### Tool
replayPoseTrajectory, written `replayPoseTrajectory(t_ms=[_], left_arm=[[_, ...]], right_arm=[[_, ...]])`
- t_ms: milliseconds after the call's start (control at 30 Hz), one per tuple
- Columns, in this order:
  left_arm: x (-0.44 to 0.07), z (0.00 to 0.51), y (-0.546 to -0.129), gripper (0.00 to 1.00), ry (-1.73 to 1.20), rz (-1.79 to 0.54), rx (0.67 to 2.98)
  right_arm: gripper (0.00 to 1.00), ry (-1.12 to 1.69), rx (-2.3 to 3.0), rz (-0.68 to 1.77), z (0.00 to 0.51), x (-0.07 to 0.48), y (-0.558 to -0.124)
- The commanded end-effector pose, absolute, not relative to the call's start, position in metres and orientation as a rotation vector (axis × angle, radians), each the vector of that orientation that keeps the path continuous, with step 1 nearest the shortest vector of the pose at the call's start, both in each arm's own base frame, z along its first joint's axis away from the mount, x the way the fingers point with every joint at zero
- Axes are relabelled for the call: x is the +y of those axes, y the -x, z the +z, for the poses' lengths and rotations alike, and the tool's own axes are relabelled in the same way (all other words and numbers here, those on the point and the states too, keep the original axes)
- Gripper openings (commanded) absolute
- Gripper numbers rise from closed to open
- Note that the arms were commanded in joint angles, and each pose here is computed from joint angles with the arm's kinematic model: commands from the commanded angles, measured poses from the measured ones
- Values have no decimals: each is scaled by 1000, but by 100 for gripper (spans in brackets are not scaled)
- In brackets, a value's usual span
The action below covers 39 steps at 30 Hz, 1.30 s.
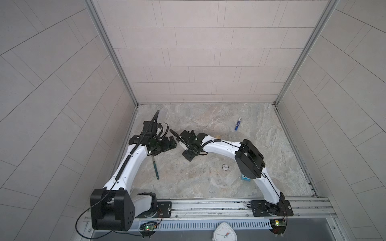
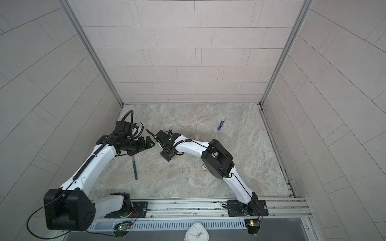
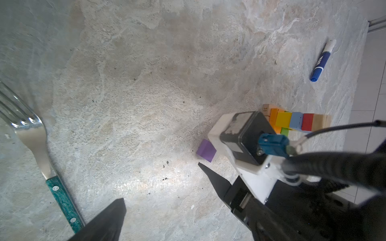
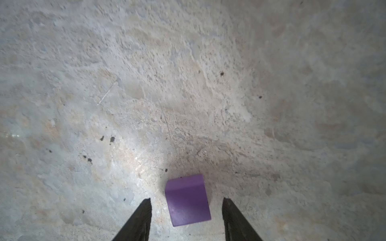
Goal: Build the wood block tower
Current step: 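Move the right gripper over the purple cube and lower it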
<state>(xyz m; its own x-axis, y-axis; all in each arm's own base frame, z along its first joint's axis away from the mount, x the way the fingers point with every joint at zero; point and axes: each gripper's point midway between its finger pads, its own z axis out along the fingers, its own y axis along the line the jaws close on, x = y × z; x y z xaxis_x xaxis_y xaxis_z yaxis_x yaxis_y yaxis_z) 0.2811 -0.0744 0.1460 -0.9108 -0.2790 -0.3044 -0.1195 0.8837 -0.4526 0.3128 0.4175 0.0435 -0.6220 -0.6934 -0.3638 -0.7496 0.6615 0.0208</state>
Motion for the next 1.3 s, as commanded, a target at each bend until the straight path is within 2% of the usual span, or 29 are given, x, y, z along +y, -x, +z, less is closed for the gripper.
replayPoseTrajectory(t_ms=[0,933,1267], left_arm=[[-74,148,-279,97,293,-625,2677],[-78,147,-280,97,282,-653,2678],[-79,145,-280,97,279,-667,2682]], right_arm=[[54,1178,2552,201,41,416,-312],[40,1171,2584,125,26,408,-310],[28,1059,2590,132,48,404,-318]])
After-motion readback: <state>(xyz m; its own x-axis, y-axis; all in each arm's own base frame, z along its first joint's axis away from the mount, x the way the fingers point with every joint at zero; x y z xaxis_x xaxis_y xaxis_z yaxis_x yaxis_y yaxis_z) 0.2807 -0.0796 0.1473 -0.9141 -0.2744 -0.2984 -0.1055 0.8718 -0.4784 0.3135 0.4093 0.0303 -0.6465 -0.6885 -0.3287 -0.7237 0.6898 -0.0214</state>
